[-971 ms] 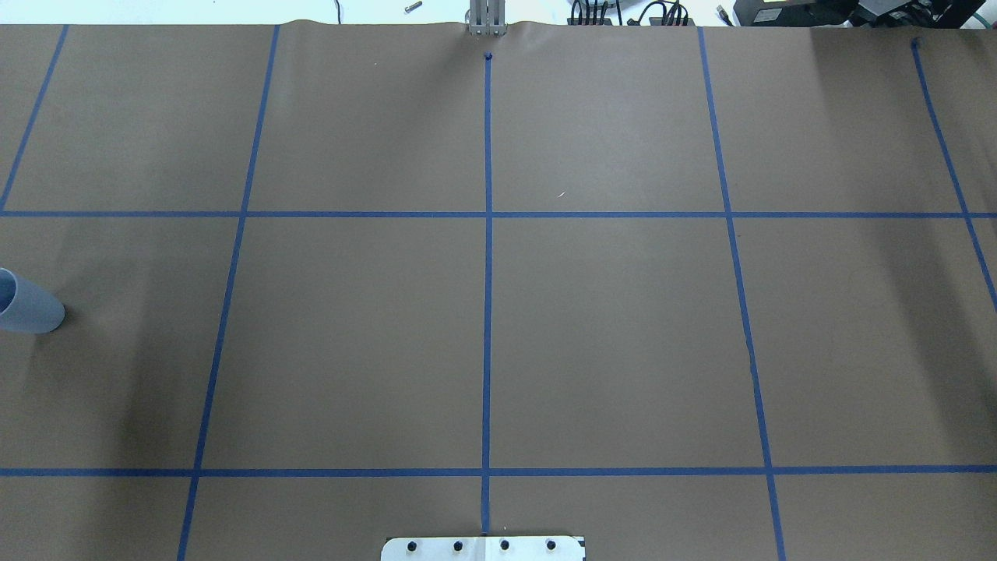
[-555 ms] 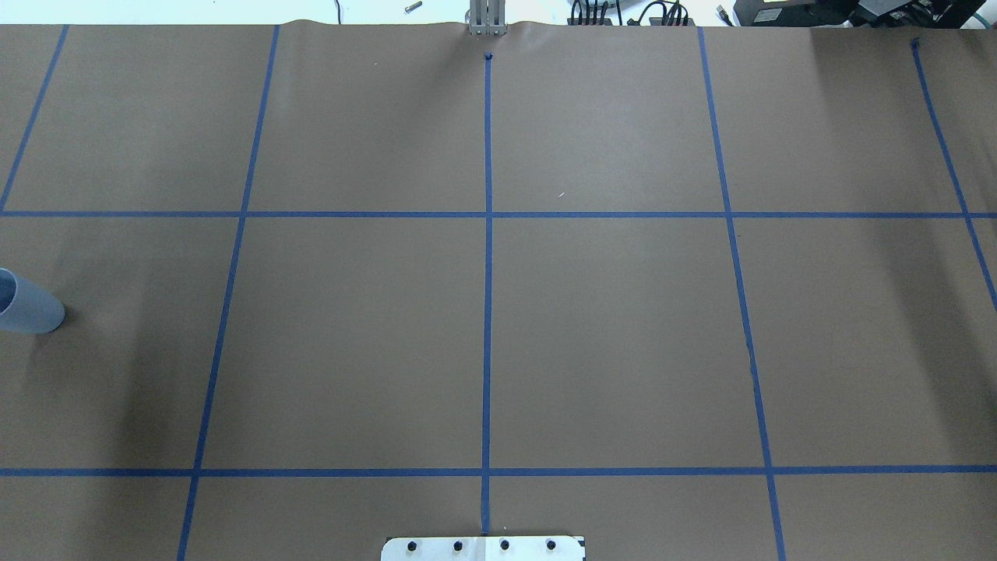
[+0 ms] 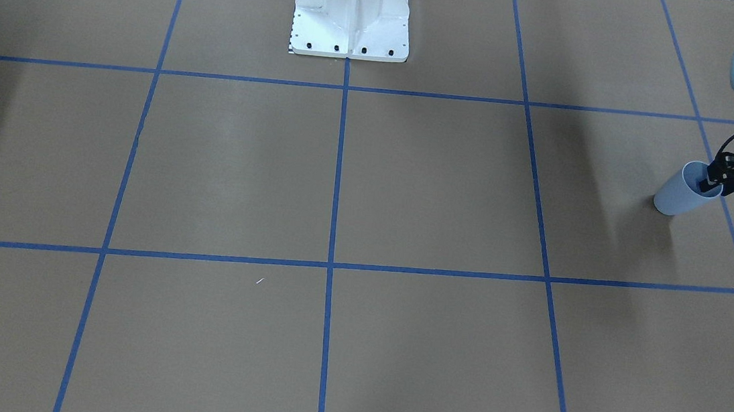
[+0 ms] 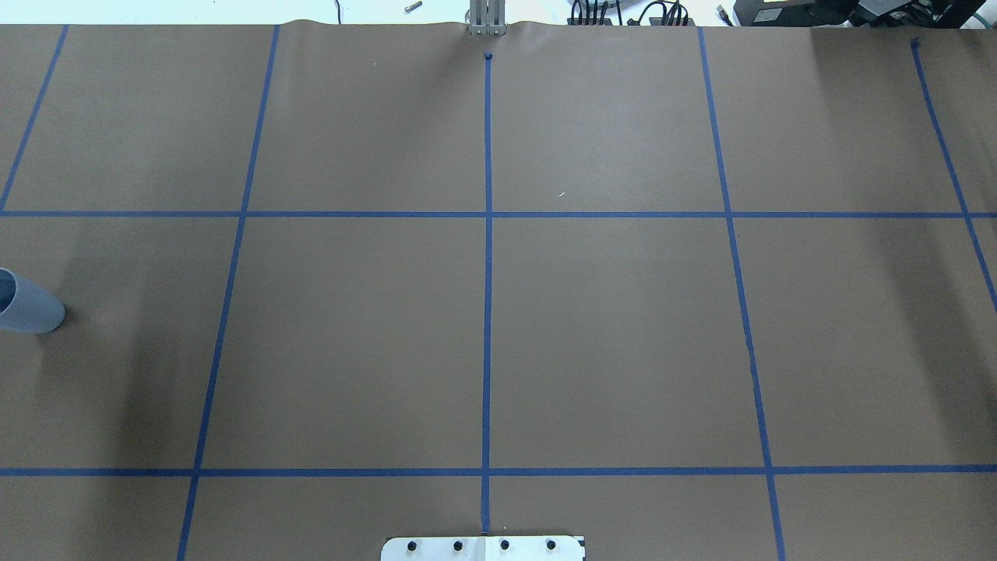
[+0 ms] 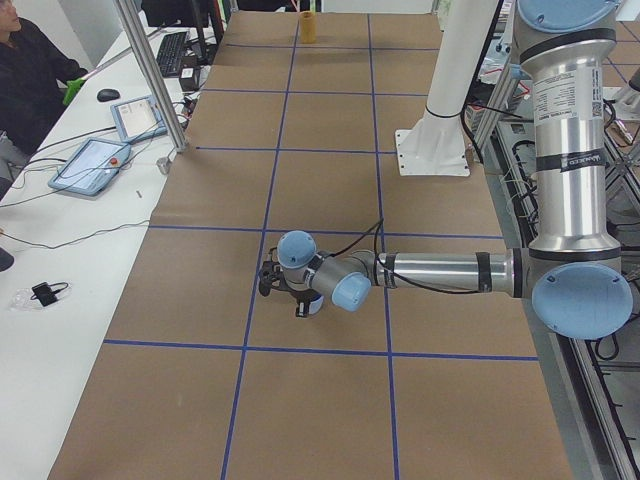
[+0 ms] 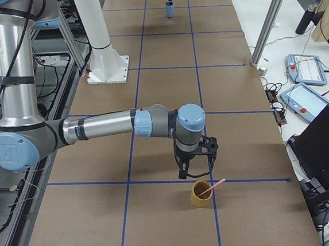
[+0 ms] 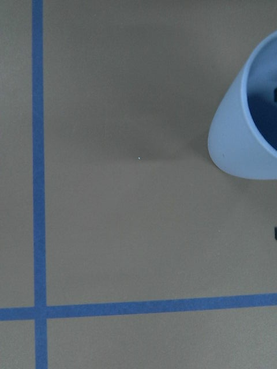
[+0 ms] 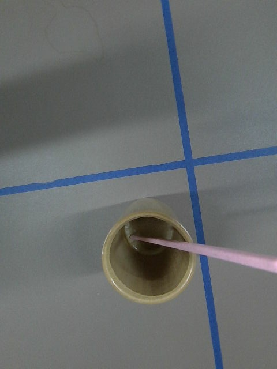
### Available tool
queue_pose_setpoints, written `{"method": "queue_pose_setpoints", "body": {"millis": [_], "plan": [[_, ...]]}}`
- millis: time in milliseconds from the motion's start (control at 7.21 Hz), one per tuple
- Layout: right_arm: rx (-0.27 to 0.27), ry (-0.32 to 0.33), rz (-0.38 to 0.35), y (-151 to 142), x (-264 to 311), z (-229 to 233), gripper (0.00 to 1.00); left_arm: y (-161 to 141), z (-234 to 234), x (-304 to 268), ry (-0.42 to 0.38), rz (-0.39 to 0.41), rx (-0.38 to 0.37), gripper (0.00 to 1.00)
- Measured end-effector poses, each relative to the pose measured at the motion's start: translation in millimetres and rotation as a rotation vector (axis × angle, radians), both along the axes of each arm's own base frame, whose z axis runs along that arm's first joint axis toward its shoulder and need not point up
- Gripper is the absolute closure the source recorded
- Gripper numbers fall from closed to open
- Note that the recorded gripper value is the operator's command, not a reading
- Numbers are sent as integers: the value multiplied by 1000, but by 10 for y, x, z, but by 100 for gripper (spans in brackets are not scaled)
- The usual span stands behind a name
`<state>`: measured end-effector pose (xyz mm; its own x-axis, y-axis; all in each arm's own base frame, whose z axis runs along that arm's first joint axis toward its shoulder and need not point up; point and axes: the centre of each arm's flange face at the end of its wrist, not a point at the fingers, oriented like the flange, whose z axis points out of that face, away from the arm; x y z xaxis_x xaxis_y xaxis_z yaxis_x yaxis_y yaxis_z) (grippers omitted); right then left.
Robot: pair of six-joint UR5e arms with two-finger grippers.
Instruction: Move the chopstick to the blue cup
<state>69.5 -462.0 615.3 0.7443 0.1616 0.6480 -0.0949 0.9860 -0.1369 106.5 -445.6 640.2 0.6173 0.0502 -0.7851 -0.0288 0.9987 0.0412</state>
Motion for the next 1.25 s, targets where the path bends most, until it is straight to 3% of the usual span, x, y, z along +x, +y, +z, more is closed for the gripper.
{"method": "queue_pose_setpoints", "body": {"millis": [416, 555, 971, 1248], "plan": [[-3, 0, 1, 14, 0, 8, 0, -125, -271, 90, 77, 25, -31, 100], [-2, -1, 0, 15, -1, 7, 0, -386, -539, 194, 90, 24, -47, 100], [6, -19, 1, 1, -14, -39, 0, -1469, -2203, 777, 93, -83, -150, 100], [7, -19, 4, -16, -14, -64, 0, -1575, -3432, 1735, 98, -144, -252, 100]]}}
